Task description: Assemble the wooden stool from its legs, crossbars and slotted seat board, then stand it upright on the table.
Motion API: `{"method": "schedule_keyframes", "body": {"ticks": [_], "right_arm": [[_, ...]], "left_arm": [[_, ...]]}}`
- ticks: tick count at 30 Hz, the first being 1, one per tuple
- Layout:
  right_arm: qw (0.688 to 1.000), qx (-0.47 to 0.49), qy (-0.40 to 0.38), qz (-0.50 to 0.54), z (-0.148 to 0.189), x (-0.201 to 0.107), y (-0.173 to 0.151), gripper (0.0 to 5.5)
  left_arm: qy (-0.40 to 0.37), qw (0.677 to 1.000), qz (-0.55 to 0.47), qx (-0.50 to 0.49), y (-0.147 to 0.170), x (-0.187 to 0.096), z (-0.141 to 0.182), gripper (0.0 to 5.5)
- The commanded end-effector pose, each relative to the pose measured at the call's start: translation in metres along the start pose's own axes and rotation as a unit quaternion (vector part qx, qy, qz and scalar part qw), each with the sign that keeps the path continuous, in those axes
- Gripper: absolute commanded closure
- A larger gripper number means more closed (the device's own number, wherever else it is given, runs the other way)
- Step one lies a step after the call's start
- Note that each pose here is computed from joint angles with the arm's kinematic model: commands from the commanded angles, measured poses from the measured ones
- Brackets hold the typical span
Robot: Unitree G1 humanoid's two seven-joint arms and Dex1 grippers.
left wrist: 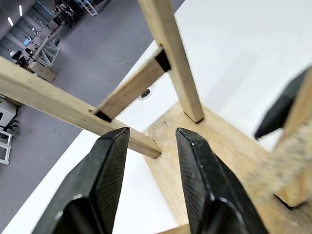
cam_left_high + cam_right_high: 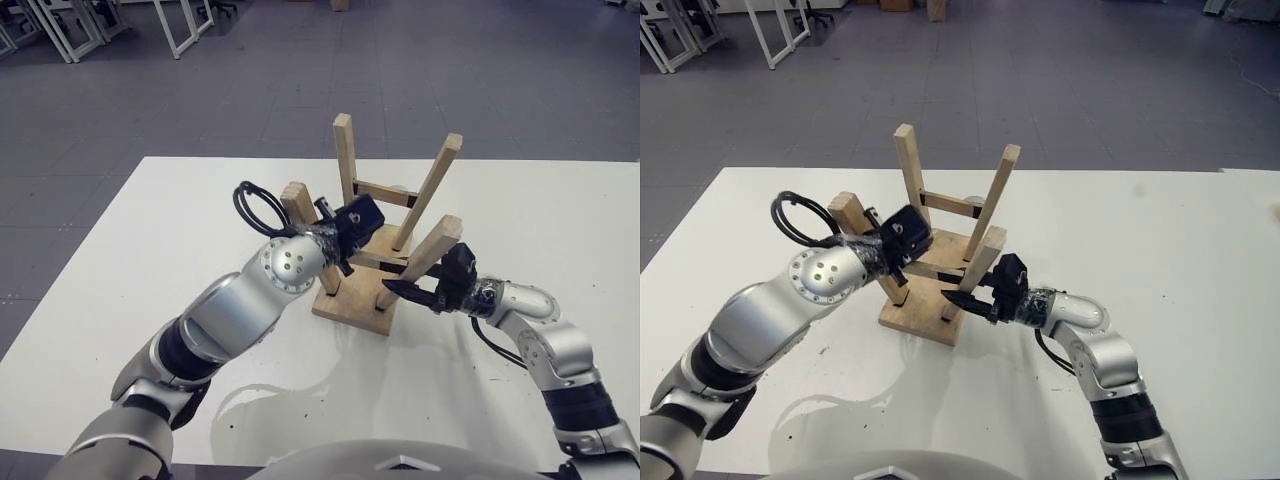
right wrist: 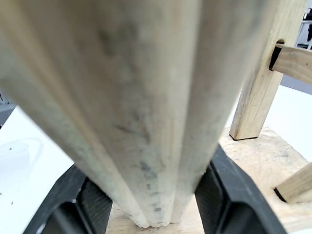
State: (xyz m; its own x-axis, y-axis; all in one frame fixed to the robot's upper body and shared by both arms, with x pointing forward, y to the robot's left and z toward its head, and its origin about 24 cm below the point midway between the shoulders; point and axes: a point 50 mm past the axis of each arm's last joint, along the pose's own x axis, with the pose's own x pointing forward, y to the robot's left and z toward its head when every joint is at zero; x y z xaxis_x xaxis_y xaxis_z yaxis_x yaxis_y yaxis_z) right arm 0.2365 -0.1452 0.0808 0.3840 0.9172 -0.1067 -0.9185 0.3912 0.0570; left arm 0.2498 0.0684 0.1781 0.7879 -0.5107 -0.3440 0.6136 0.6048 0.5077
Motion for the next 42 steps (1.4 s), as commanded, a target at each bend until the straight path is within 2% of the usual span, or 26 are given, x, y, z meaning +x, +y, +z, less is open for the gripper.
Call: {"method": "schedule_keyframes", "body": {"ticks": [1, 5, 13, 15, 17, 19, 22, 25, 27, 29, 30, 33, 36, 38, 40, 42], "right_arm": [[0.999, 0.027, 0.019, 0.015, -0.025, -0.008, 0.013, 3.48], [1.0, 0.008, -0.02, 0.004, -0.023, -0.01, 0.006, 3.48], [1.0, -0.002, -0.019, 0.004, -0.026, -0.011, 0.003, 3.48], [1.0, -0.002, -0.016, 0.004, -0.026, -0.011, 0.003, 3.48], [1.0, -0.003, -0.014, 0.005, -0.025, -0.011, 0.002, 3.48], [1.0, -0.002, -0.01, 0.002, -0.024, -0.011, 0.0, 3.48], [1.0, -0.007, -0.001, -0.003, -0.024, -0.011, -0.004, 3.48], [0.999, -0.006, 0.036, 0.001, -0.031, -0.009, -0.002, 3.48], [0.99, -0.007, 0.141, 0.015, -0.05, -0.01, 0.0, 3.48], [0.961, 0.007, 0.274, 0.02, -0.076, -0.024, 0.003, 3.48], [0.95, 0.011, 0.312, 0.022, -0.084, -0.03, 0.004, 3.48], [0.939, 0.011, 0.343, -0.01, -0.091, -0.035, 0.001, 3.48], [0.942, -0.003, 0.335, -0.024, -0.086, -0.03, -0.006, 3.48], [0.943, -0.019, 0.332, -0.017, -0.082, -0.029, -0.009, 3.48], [0.942, -0.032, 0.334, -0.008, -0.078, -0.031, -0.012, 3.48], [0.942, -0.053, 0.33, -0.002, -0.073, -0.03, -0.014, 3.48]], "left_arm": [[-0.027, 1.0, 0.014, 0.007, 0.008, -0.007, 0.019, 3.73], [-0.023, 1.0, 0.011, 0.009, 0.007, -0.008, 0.018, 3.73], [-0.057, 0.995, 0.069, 0.039, 0.015, -0.011, 0.031, 3.73], [0.045, 0.997, -0.02, 0.063, -0.017, -0.003, -0.009, 3.73], [0.179, 0.973, -0.138, 0.057, -0.061, -0.006, -0.066, 3.73], [0.245, 0.956, -0.155, 0.055, -0.077, -0.004, -0.098, 3.73], [0.27, 0.948, -0.155, 0.067, -0.078, -0.001, -0.113, 3.73], [0.2, 0.97, -0.13, 0.045, -0.072, 0.006, -0.088, 3.73], [0.129, 0.986, -0.105, 0.001, -0.06, 0.009, -0.057, 3.73], [0.048, 0.995, -0.074, -0.054, -0.038, 0.008, -0.02, 3.73], [0.015, 0.995, -0.06, -0.078, -0.027, 0.005, -0.006, 3.73], [-0.1, 0.979, -0.016, -0.176, 0.016, -0.01, 0.042, 3.73], [-0.187, 0.954, 0.046, -0.231, 0.06, -0.034, 0.07, 3.73], [-0.219, 0.937, 0.115, -0.248, 0.097, -0.057, 0.082, 3.73], [-0.21, 0.924, 0.206, -0.244, 0.14, -0.091, 0.076, 3.73], [-0.145, 0.908, 0.294, -0.261, 0.167, -0.097, 0.034, 3.73]]}}
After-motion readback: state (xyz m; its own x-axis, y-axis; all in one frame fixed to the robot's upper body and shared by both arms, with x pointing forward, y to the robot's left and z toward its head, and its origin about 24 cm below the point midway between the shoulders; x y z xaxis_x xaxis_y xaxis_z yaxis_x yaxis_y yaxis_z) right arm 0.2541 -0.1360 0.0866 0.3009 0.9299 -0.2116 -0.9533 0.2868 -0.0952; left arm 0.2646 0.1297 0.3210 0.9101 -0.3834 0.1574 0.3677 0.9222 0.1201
